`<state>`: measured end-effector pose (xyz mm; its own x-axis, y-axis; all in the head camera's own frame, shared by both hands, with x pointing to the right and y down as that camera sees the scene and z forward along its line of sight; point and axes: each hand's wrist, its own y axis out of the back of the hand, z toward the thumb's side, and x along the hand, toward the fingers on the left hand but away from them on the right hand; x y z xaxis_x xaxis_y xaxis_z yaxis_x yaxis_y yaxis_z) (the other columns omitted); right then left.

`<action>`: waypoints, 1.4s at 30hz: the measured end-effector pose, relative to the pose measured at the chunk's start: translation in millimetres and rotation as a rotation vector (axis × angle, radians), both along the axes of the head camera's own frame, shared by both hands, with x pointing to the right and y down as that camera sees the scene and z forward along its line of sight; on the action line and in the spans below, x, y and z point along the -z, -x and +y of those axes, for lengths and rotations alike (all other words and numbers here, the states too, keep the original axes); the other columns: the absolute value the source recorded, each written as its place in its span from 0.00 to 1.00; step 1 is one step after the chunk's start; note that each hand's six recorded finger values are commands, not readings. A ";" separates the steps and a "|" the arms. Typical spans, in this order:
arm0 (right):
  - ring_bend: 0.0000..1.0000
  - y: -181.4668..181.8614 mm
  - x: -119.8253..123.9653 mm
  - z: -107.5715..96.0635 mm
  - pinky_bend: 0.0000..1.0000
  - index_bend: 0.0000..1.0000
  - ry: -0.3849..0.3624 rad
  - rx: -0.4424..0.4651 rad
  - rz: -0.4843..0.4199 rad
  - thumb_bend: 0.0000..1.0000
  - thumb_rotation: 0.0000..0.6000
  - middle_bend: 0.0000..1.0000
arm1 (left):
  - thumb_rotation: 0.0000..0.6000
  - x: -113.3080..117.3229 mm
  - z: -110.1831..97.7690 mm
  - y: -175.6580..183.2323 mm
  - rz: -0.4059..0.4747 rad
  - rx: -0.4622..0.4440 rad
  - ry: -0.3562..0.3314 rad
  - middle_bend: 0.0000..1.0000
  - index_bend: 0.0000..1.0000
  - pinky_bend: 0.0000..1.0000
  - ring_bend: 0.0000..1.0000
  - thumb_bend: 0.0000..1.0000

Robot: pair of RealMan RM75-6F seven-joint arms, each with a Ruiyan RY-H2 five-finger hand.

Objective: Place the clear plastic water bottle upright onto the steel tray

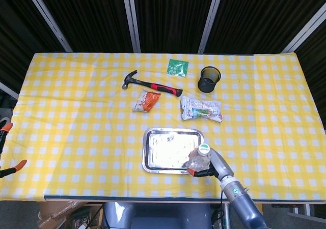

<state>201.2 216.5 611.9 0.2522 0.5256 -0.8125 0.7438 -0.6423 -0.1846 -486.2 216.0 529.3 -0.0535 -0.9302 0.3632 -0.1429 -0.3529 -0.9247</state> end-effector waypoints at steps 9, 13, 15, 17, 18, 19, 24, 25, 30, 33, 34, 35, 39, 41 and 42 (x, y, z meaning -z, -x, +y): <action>0.28 0.4 26.5 -12.6 0.00 0.72 -0.101 -0.003 -0.024 0.44 1.00 0.60 | 1.00 -1.6 -0.7 0.3 -0.001 0.000 0.006 0.00 0.06 0.00 0.00 0.19; 0.28 -7.5 58.4 -38.0 0.00 0.72 -0.234 0.007 -0.026 0.44 1.00 0.60 | 1.00 -3.0 -0.1 -1.7 -0.003 -0.005 0.010 0.00 0.06 0.00 0.00 0.19; 0.28 -12.4 74.5 -53.5 0.00 0.72 -0.322 0.018 -0.027 0.44 1.00 0.60 | 1.00 -2.4 0.1 -2.0 -0.002 -0.003 0.008 0.00 0.06 0.00 0.00 0.19; 0.28 -19.6 92.6 -68.5 0.00 0.72 -0.409 0.034 -0.021 0.44 1.00 0.60 | 1.00 -1.3 0.5 -1.7 -0.001 0.000 0.004 0.00 0.06 0.00 0.00 0.19; 0.28 -23.0 101.1 -74.5 0.00 0.72 -0.446 0.044 -0.017 0.44 1.00 0.60 | 1.00 -1.0 0.5 -1.5 0.000 0.001 0.003 0.00 0.06 0.00 0.00 0.19; 0.28 -26.4 109.3 -79.7 0.00 0.72 -0.479 0.054 -0.014 0.44 1.00 0.60 | 1.00 -0.7 0.7 -1.1 0.001 0.003 0.002 0.00 0.06 0.00 0.00 0.19; 0.28 -44.9 133.7 -89.6 0.00 0.72 -0.529 0.078 -0.014 0.44 1.00 0.60 | 1.00 -0.7 0.7 -0.7 0.002 0.004 0.004 0.00 0.06 0.00 0.00 0.19; 0.28 -46.4 132.7 -87.7 0.00 0.72 -0.514 0.079 -0.017 0.44 1.00 0.60 | 1.00 -0.6 0.6 -0.5 0.004 0.004 0.005 0.00 0.06 0.00 0.00 0.19; 0.28 -50.2 110.5 -68.5 0.00 0.72 -0.381 0.052 -0.028 0.44 1.00 0.61 | 1.00 0.5 -0.5 1.6 0.006 0.013 0.001 0.00 0.06 0.00 0.00 0.19; 0.28 -45.6 93.2 -54.3 0.00 0.72 -0.310 0.013 -0.046 0.44 1.00 0.61 | 1.00 -1.0 -0.8 2.3 0.004 0.015 0.006 0.00 0.06 0.00 0.00 0.19; 0.28 -42.9 87.7 -49.5 0.00 0.72 -0.290 0.004 -0.051 0.44 1.00 0.61 | 1.00 -2.0 -1.0 2.2 0.001 0.013 0.009 0.00 0.06 0.00 0.00 0.19; 0.28 -38.7 80.0 -43.0 0.00 0.72 -0.264 -0.006 -0.058 0.44 1.00 0.61 | 1.00 -2.8 -1.2 2.0 0.000 0.012 0.012 0.00 0.06 0.00 0.00 0.19; 0.28 -21.4 56.7 -28.1 0.00 0.72 -0.211 -0.020 -0.083 0.45 1.00 0.61 | 1.00 -4.8 -2.2 2.0 -0.005 0.011 0.017 0.00 0.06 0.00 0.00 0.19; 0.28 -14.1 48.6 -26.4 0.00 0.72 -0.217 -0.011 -0.077 0.45 1.00 0.61 | 1.00 -4.2 -2.7 2.9 -0.004 0.015 0.014 0.00 0.06 0.00 0.00 0.19; 0.28 -12.3 46.9 -26.9 0.00 0.72 -0.226 -0.004 -0.069 0.45 1.00 0.61 | 1.00 -3.7 -2.8 3.4 -0.003 0.017 0.013 0.00 0.06 0.00 0.00 0.19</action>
<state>213.5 189.6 565.1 0.3004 0.6936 -0.6547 0.7624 -0.5871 -0.2721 -489.6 213.1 533.0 -0.0707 -0.9244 0.3747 -0.1466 -0.3620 -0.9206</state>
